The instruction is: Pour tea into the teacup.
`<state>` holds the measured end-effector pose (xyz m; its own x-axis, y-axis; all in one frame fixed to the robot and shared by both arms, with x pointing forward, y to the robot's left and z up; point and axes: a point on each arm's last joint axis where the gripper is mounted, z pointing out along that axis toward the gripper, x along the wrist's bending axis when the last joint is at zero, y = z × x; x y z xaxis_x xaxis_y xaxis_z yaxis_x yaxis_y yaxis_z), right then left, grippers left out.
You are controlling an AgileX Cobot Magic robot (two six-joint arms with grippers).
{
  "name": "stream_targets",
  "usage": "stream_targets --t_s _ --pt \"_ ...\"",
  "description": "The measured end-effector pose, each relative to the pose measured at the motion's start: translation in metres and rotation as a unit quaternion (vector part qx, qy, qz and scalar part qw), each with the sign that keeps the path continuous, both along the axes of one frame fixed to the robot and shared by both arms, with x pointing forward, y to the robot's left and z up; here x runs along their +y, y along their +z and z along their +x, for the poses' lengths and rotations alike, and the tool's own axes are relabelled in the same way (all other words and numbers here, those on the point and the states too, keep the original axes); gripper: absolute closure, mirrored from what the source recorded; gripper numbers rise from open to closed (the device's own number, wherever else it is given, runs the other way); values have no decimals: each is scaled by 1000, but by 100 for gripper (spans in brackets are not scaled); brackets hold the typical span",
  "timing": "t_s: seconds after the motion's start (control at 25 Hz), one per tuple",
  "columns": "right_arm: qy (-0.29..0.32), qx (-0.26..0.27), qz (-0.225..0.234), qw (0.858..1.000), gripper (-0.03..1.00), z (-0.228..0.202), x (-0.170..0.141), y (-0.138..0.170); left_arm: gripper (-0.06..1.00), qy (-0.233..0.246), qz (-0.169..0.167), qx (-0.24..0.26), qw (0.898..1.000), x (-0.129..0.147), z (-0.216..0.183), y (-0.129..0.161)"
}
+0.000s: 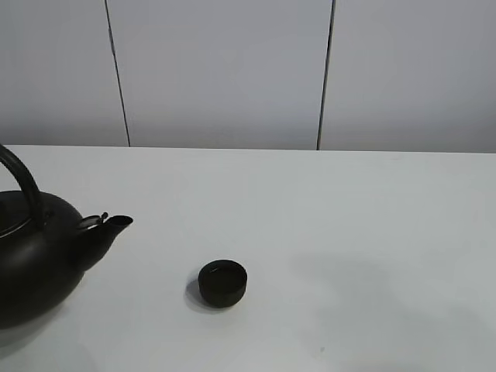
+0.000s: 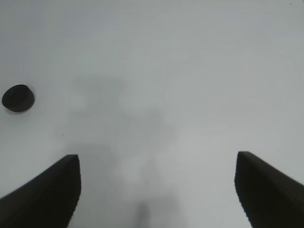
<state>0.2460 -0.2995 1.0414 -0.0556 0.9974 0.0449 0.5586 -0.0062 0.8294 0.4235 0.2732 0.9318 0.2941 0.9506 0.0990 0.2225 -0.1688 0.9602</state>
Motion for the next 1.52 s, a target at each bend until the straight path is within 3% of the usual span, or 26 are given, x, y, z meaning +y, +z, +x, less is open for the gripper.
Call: stream_targets --t_s 0.12,0.32,0.64,0.92,1.2,1.52 --pt "0 0 0 1000 36 0 0 0 83 -2 -4 5 1000 -1 2 -6" --pt "0 0 0 1000 36 0 0 0 83 -2 -3 56 998 -1 4 -27" --pt "0 -1 0 1000 36 0 0 0 83 -11 12 50 999 -1 5 -28" --pt "0 -1 0 1000 36 0 0 0 83 -18 1 54 998 -3 4 -28" --pt "0 -1 0 1000 36 0 0 0 67 -22 -30 36 999 -5 -2 -25" --pt "0 0 0 1000 36 0 0 0 65 -19 -39 50 998 -5 -15 -29"
